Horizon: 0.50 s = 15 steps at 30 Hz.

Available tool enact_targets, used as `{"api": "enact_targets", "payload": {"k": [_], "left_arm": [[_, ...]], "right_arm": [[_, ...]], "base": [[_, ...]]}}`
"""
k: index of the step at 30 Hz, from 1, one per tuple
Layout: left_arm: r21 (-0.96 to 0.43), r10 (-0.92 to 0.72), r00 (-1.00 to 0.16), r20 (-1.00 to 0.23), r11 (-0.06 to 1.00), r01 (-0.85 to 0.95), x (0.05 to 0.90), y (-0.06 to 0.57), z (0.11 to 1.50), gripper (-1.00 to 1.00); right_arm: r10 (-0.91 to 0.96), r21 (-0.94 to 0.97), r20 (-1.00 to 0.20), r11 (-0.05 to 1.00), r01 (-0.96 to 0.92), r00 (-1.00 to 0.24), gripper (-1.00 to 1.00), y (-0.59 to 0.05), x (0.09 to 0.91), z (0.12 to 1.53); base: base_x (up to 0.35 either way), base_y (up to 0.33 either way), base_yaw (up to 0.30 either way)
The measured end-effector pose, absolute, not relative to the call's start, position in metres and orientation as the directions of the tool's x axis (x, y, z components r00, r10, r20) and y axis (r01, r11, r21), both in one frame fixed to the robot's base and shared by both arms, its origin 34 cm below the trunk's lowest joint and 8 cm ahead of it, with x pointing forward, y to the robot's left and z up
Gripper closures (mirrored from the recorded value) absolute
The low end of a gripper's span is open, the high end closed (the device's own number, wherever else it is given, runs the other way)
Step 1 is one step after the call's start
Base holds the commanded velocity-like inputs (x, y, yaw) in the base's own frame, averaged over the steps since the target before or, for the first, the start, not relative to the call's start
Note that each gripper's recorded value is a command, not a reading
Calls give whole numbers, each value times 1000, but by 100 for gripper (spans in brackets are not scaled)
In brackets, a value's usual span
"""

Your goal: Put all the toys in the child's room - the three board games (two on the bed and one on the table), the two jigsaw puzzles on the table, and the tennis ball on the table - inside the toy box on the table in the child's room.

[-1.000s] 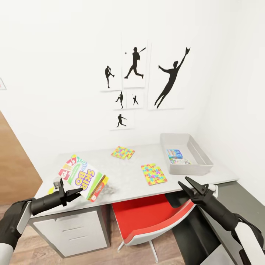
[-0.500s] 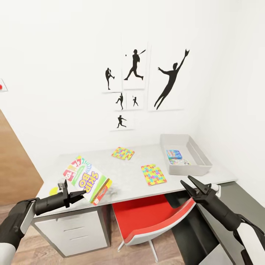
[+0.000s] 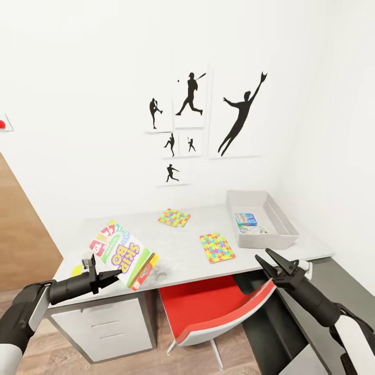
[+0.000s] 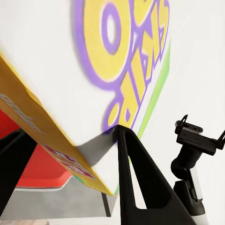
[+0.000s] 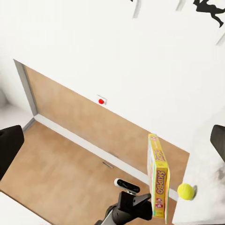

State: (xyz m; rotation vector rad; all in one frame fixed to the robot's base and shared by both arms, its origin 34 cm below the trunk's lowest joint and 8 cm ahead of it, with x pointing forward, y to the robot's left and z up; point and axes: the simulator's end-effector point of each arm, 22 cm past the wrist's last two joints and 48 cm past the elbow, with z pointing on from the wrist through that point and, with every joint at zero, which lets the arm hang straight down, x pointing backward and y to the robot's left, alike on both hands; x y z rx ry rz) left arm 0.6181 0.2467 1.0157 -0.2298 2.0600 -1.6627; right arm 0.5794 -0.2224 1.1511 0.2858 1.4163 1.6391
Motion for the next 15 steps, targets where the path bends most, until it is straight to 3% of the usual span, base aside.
{"api": "enact_targets", "payload": {"k": [5, 15], "left_arm": [[-954, -418, -871, -260, 248, 166, 616, 247, 1020, 100], [-953, -418, -868, -267, 250, 173, 615, 247, 1025, 100]], "right_arm": [[747, 873, -375, 84, -480, -550, -100, -221, 577, 1155], [746, 870, -377, 82, -486, -548, -100, -221, 575, 1160]], "base": [[0, 0, -86], [0, 0, -231]]}}
